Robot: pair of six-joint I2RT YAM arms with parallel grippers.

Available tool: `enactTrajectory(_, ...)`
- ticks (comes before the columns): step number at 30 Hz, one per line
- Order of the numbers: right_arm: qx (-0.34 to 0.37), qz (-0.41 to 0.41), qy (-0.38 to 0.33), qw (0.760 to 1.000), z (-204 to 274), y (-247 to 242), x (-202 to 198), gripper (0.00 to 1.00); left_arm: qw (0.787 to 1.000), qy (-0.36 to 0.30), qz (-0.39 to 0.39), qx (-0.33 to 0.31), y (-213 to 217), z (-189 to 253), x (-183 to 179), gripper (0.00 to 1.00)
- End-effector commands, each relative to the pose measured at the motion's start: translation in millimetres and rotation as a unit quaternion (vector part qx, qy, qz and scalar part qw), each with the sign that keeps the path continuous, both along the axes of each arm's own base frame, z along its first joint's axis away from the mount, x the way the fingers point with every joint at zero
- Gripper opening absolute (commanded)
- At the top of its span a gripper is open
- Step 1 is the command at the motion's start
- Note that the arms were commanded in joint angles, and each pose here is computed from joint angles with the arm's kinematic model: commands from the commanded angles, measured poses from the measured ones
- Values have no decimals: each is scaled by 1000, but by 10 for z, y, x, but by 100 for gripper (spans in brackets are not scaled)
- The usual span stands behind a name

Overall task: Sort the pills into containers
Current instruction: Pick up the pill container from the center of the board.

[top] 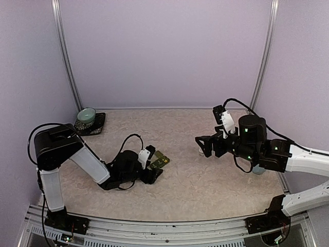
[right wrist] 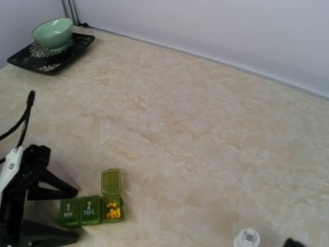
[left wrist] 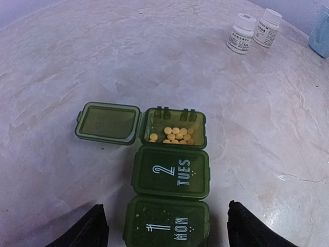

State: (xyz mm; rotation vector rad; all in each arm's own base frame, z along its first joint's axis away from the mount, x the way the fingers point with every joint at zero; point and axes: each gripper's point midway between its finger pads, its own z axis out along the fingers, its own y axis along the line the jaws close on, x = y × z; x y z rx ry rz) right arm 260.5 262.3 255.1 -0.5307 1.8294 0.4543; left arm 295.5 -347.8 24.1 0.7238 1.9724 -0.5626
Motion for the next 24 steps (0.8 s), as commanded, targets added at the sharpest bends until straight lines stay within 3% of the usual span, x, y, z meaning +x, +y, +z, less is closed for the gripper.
enactTrajectory(1,12,1,-9,1000,136,27,50,100,1000,-7,-19,-11,-29,-31,10,77)
enactTrajectory(15,6,2,-7,1000,111,41,66,100,1000,-7,-24,-15,-86,-97,101,68)
enactTrajectory(24,5,2,-5,1000,95,37,73,100,999,-5,-40,-21,-128,-123,106,57)
